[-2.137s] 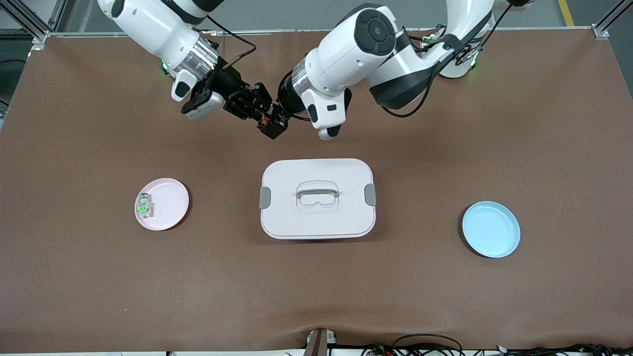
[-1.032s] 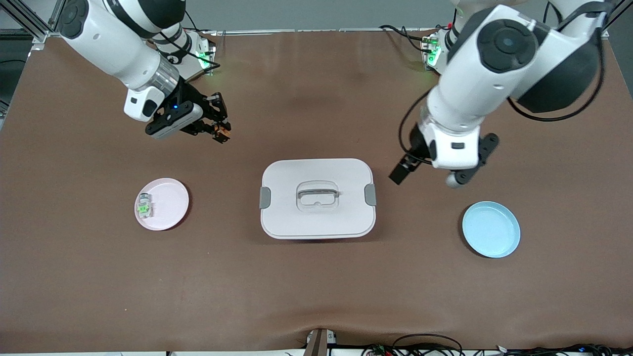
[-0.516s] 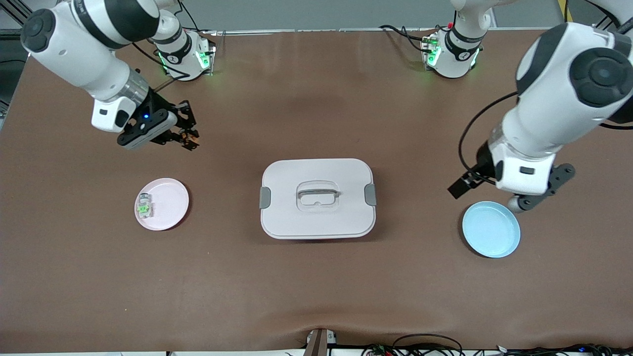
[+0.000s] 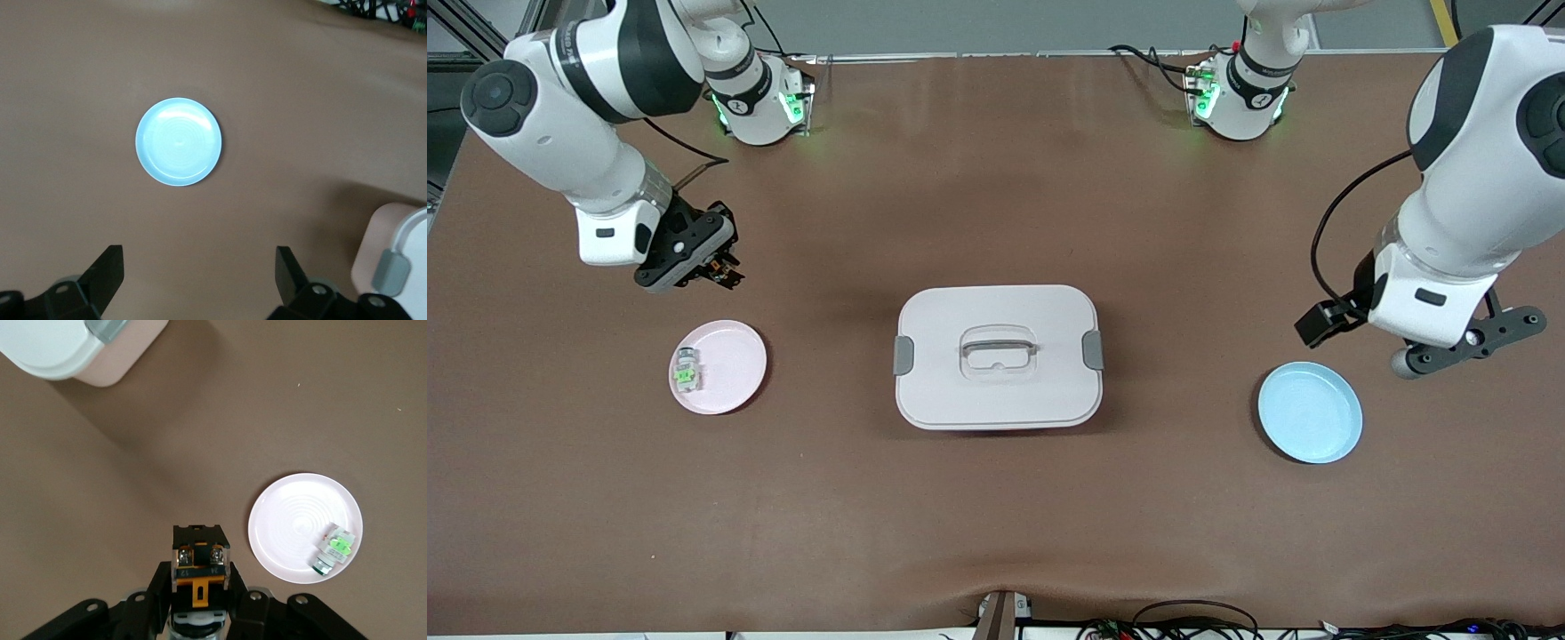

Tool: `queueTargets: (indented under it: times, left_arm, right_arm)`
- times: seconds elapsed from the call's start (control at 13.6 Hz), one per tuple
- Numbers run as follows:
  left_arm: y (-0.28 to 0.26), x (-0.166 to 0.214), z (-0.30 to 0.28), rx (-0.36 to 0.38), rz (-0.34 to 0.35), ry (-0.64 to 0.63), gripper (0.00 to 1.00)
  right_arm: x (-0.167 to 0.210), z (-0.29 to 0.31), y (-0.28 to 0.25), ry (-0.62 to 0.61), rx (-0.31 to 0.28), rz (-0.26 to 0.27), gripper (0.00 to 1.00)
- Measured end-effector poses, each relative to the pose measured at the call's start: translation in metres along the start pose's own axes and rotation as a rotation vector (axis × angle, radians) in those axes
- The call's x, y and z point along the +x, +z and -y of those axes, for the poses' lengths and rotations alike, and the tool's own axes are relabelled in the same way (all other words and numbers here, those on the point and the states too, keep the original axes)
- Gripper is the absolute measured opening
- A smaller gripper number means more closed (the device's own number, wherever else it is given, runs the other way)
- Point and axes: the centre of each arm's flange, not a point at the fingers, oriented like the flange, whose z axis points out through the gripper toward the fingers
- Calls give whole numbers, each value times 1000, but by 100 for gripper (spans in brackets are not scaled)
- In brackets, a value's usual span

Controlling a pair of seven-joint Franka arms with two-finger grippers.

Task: Transfer orange switch to right arm and place
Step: 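Carry the orange switch with the right gripper over the pink plate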

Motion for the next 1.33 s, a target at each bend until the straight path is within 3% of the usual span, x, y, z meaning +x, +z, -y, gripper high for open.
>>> queueTargets:
  times: [0.29,0.52,0.88,1.33]
  left_arm:
    - [-5,-9,41,-2,26,102,100]
    - [-16,-20,79,-40,39,181,100]
    - [-40,-51,110,-72,49,276,100]
    - [-58,-67,112,-72,35,285,100]
  right_arm:
    - [-4,-14,24,-144,15,46,37]
    - [-2,-31,47,-233,-35,86,37]
    - [3,-49,75,-361,-82,58,37]
    - [-15,-72,142,-512,-128,26,37]
